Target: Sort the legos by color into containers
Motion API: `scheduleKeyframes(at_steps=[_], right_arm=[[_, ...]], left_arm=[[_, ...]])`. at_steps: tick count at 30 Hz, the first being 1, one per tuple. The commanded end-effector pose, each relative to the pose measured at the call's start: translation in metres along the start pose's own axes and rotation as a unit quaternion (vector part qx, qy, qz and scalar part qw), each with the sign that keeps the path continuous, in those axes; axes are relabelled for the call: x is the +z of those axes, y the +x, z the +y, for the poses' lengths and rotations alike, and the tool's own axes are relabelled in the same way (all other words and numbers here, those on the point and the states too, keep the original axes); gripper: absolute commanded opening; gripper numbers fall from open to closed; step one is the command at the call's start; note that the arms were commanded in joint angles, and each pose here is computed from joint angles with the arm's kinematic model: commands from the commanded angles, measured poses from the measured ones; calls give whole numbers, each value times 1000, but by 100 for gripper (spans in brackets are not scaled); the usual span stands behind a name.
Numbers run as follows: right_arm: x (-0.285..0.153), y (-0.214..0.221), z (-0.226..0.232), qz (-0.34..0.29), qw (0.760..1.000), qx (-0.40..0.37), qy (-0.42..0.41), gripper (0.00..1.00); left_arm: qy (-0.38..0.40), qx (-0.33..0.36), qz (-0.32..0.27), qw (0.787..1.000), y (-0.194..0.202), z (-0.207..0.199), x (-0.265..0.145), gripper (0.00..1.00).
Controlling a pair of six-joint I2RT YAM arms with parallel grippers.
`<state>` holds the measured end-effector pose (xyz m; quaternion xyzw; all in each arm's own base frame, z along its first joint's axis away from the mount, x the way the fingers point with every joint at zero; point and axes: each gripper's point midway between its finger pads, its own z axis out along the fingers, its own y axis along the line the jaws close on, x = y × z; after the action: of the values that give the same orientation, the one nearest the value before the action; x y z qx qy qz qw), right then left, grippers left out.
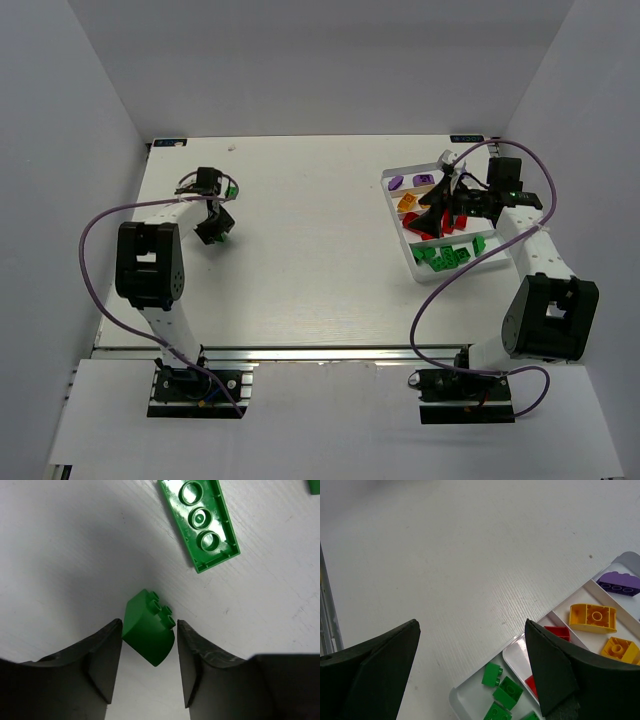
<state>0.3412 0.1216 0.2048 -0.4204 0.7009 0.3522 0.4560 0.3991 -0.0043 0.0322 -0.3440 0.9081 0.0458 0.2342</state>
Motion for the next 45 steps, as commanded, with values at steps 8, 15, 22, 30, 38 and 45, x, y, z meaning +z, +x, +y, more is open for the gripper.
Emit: scheduleKeyframes(at_steps=[8,15,22,30,38,45], right_arm=[[-6,-11,9,-17,1000,-19,0,89],[-8,-18,12,-21,999,-26,1,89],[-13,-30,14,-28,999,-33,7,89],[-30,-42,8,-30,997,-19,71,85],[-65,-56,-19,-46,984,8,171,36],[-102,-67,-40,-73,972,23,223,10]], left_arm=[[22,-7,-24,999,-17,-9,-8,37],[74,-3,-19,997,-8,-13,-39,17],[194,34,10,980,31,-49,-90,10],[442,140,82,882,142,-172,-185,6],[573,230,153,772,243,-272,-242,6],[630,258,200,705,301,-332,-268,7]])
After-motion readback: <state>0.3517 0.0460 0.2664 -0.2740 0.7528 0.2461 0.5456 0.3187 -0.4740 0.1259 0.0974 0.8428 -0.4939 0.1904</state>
